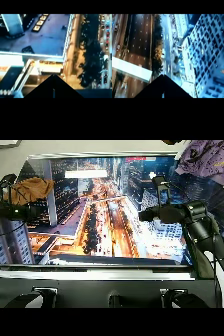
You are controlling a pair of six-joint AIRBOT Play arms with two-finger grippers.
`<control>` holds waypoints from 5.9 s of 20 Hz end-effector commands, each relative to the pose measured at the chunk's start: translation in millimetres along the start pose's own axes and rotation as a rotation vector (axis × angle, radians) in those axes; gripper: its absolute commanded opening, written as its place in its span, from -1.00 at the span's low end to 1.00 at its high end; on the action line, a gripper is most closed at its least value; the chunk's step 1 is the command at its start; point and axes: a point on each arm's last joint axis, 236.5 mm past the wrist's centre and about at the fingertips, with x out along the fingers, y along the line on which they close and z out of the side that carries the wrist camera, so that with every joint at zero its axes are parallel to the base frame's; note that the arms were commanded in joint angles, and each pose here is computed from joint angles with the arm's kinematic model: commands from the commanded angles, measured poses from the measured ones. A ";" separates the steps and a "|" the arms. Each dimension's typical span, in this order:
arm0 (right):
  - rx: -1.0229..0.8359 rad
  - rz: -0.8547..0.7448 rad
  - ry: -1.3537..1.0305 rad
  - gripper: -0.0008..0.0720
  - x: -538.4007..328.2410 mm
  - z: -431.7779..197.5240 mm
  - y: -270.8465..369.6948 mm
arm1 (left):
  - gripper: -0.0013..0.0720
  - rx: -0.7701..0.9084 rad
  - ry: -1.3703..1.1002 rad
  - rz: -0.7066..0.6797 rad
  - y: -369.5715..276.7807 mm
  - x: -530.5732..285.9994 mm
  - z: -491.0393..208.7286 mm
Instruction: Fold the clothes and pants, and hang the long-sleeved shirts on hangers.
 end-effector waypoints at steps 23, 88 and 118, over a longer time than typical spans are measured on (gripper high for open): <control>0.000 0.001 -0.003 -0.90 -0.5 0.7 0.5 | -0.92 0.000 -0.001 0.000 0.0 -0.2 0.0; -0.001 -0.001 -0.011 -0.90 -0.6 2.8 0.1 | 0.91 0.040 0.174 -0.287 -309.5 64.9 -84.4; 0.840 0.258 0.325 0.19 23.0 -209.5 -86.8 | 0.87 -0.258 0.112 0.007 -42.2 76.6 5.2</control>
